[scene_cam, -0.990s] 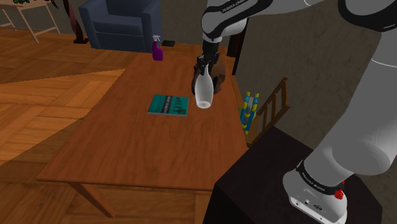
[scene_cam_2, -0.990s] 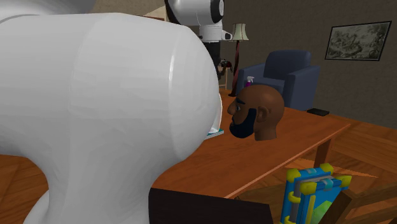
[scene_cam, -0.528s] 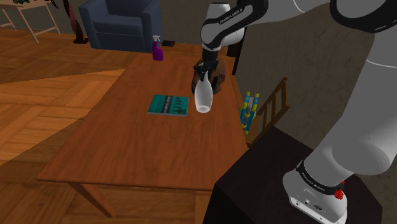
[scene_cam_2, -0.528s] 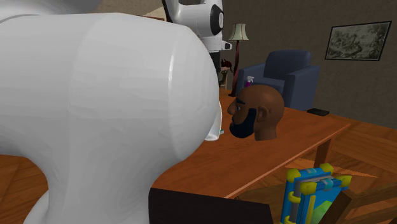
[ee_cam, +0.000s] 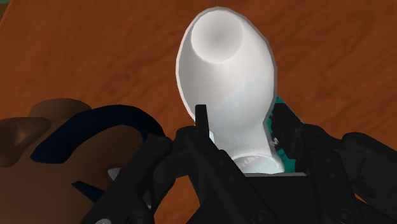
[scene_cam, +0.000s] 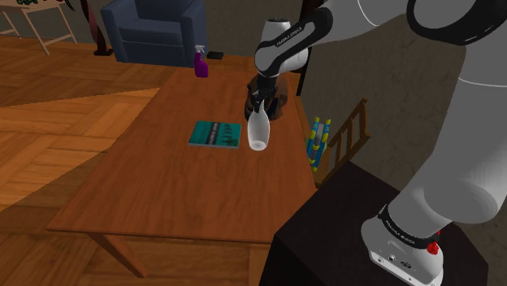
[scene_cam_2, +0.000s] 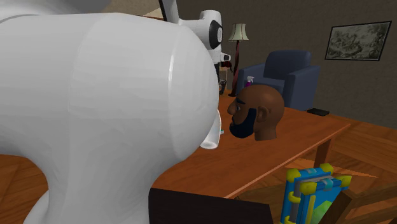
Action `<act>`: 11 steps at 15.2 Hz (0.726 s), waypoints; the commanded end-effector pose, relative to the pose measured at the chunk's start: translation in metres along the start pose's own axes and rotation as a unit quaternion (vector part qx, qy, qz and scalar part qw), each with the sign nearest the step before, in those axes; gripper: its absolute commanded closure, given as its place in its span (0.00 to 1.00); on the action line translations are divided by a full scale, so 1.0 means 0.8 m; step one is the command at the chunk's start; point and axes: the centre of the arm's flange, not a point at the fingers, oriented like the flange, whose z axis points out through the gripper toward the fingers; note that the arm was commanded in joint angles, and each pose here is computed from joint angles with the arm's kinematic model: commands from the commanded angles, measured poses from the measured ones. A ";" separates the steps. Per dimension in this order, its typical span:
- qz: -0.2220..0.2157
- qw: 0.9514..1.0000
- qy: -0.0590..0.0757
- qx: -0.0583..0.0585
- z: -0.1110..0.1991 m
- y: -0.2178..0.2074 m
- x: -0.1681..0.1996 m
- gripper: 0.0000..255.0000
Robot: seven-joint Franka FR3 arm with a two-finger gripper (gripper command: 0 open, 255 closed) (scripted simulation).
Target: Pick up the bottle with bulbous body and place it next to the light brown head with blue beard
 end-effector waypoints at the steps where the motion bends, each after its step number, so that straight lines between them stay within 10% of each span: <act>1: 0.000 1.000 0.001 0.000 0.014 0.002 0.000 1.00; 9: 0.000 1.000 0.001 0.000 0.014 0.002 0.000 1.00; 10: 0.000 1.000 0.001 0.000 0.014 0.002 0.000 0.00; 11: 0.000 1.000 0.001 0.000 0.014 0.002 0.000 0.00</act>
